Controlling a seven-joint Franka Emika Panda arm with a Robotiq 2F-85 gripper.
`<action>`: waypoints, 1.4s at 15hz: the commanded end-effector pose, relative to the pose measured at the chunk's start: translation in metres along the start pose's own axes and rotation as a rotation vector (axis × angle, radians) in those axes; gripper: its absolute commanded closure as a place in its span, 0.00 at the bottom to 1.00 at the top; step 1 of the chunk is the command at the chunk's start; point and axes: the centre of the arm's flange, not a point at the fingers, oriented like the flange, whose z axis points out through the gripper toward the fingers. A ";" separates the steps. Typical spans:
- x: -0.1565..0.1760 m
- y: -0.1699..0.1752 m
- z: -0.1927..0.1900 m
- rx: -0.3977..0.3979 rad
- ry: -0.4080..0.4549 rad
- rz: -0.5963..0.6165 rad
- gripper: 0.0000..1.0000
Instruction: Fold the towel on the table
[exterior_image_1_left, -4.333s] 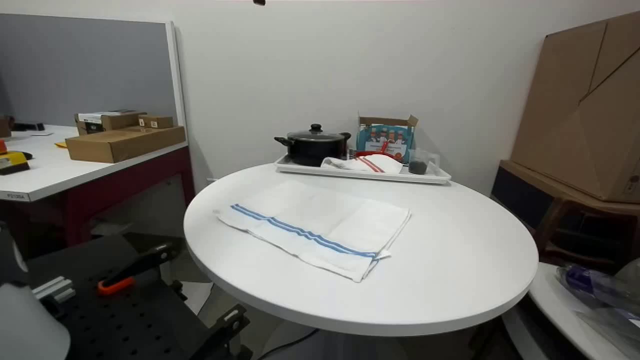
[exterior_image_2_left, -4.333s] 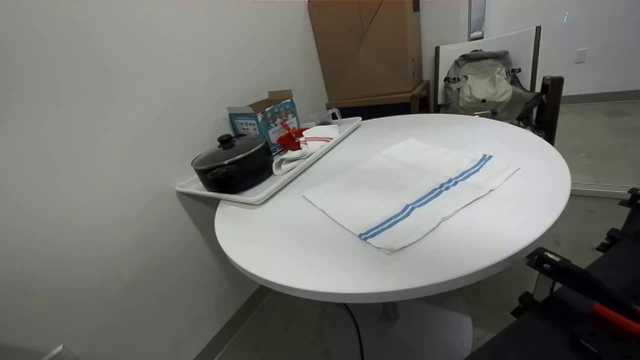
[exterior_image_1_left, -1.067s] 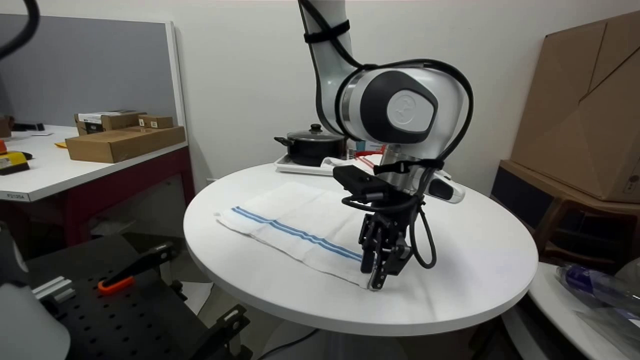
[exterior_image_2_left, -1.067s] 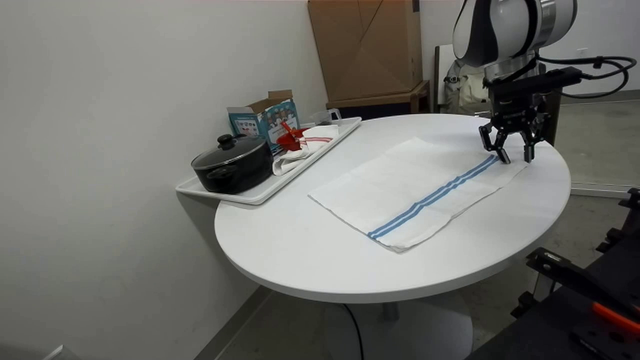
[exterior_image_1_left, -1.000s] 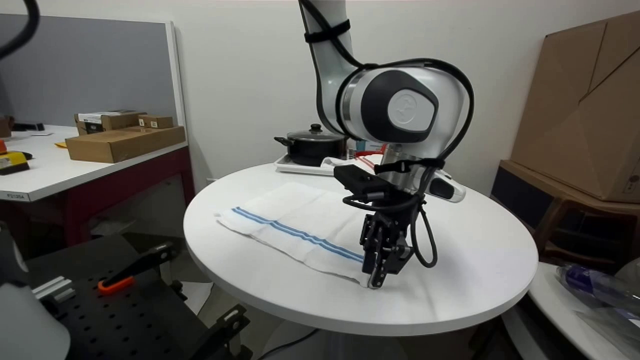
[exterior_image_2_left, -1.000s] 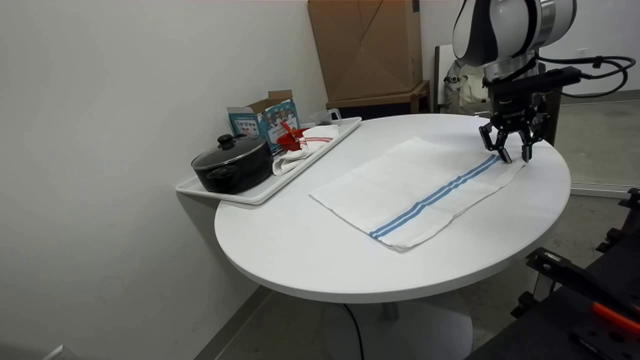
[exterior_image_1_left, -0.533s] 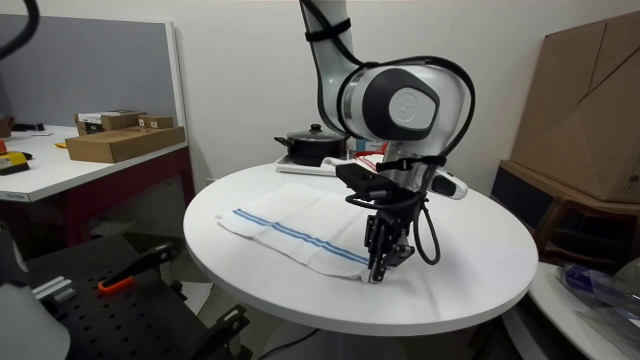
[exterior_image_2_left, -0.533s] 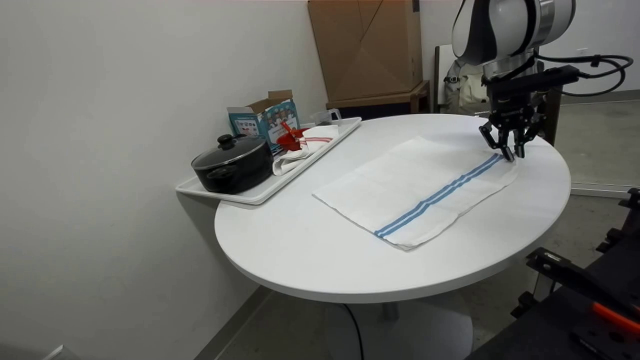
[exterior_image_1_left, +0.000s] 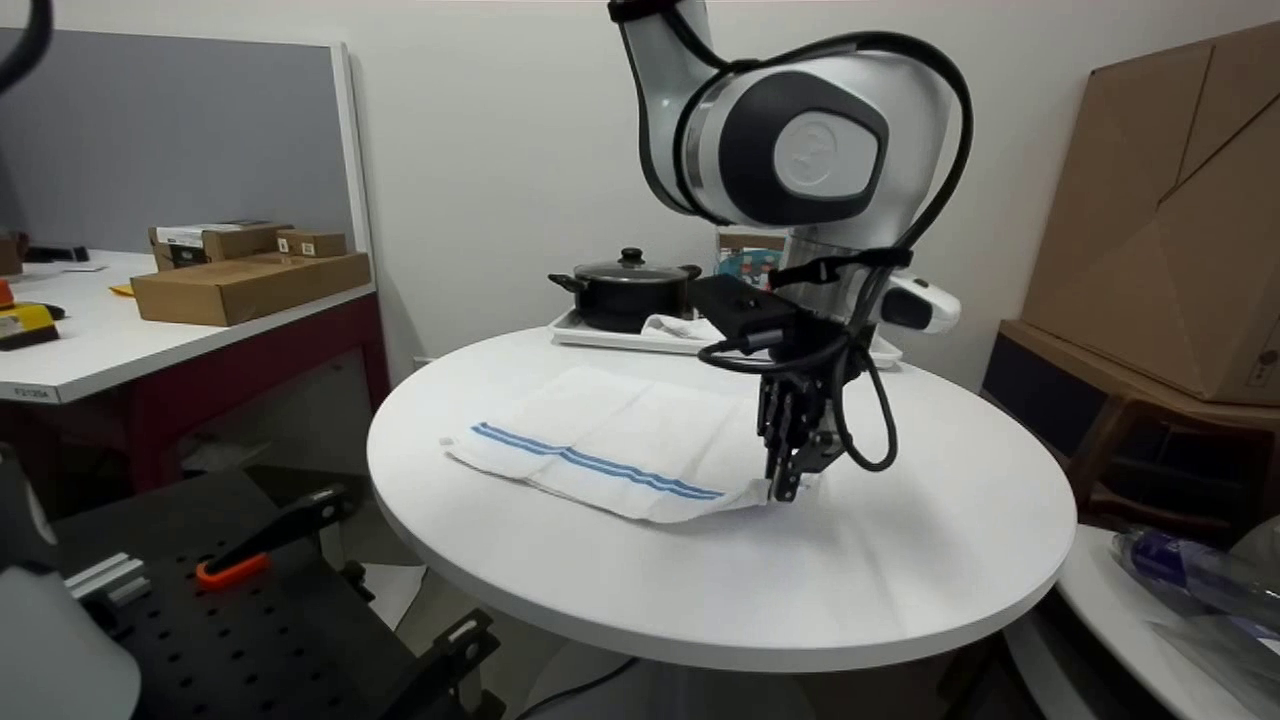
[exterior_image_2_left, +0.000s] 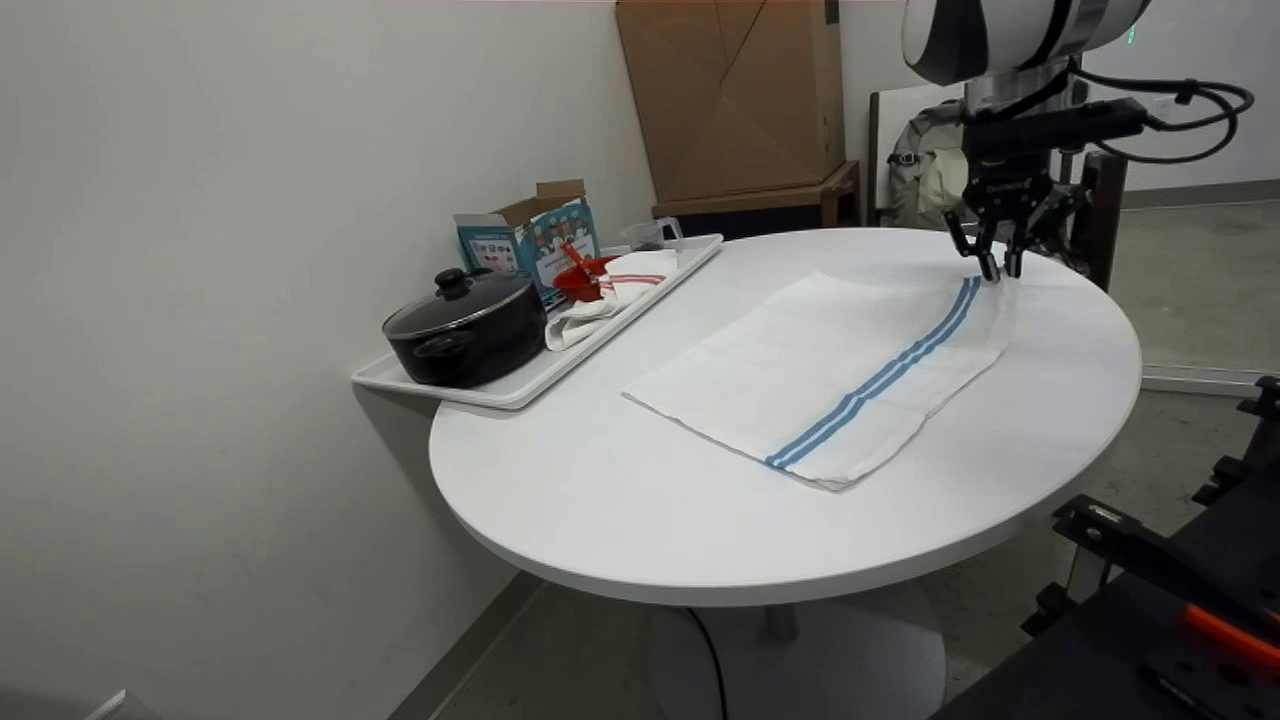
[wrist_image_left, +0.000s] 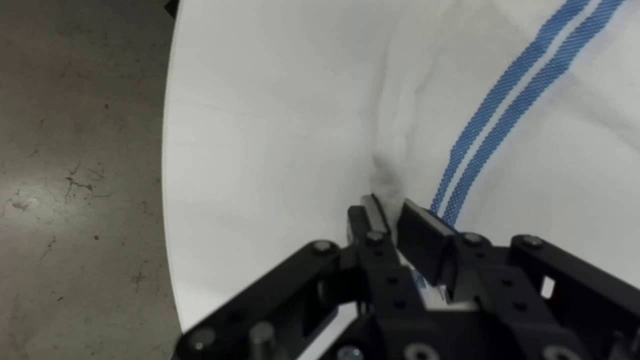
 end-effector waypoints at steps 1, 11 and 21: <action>-0.008 0.010 -0.053 0.096 0.073 0.019 0.89; -0.038 -0.069 -0.043 0.047 0.004 -0.198 0.89; -0.133 -0.182 -0.004 -0.050 -0.071 -0.575 0.89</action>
